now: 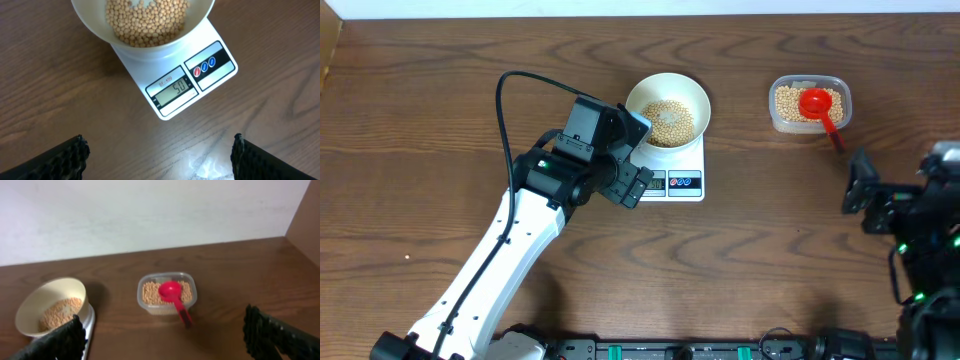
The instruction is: Scoop item into bowl and weigh 50g on scale
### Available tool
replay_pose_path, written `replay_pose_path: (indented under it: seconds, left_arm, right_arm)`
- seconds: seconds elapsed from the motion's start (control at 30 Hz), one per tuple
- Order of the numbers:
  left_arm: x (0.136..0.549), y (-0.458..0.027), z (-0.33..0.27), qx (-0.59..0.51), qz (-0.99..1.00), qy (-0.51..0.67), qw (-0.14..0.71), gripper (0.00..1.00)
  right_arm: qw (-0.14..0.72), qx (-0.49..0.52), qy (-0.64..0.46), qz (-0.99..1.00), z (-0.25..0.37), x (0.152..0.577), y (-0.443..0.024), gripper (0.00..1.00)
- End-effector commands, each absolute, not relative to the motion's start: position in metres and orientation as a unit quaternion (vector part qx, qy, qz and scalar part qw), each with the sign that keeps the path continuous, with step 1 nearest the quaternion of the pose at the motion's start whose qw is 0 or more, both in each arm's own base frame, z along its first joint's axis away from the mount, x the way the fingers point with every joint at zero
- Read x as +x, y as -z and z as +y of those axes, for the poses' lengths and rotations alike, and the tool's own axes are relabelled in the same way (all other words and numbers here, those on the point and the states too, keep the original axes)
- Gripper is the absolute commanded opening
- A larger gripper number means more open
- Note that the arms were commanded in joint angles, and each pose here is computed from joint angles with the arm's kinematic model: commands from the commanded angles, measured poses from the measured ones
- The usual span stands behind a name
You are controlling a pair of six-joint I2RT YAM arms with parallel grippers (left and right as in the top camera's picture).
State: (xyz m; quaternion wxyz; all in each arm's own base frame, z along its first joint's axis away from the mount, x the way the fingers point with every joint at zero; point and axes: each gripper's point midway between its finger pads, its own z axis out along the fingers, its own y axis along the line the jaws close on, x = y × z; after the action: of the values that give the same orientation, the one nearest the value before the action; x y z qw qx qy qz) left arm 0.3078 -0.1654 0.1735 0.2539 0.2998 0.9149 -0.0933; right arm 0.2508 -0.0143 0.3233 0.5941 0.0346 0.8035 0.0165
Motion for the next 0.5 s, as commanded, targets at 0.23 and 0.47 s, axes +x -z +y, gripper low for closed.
replay_pose_path:
  seconds: [0.23,0.47]
  left_arm:
    - [0.309,-0.172,-0.164,0.299,0.916,0.088,0.252,0.93]
    - [0.309,-0.172,-0.164,0.299,0.916,0.088,0.252,0.93]
  right_arm:
    - [0.631,0.023,0.010,0.775,-0.008,0.240,-0.270,0.99]
    - [0.660,0.021,0.008,0.751,-0.007,0.228,-0.241,0.99]
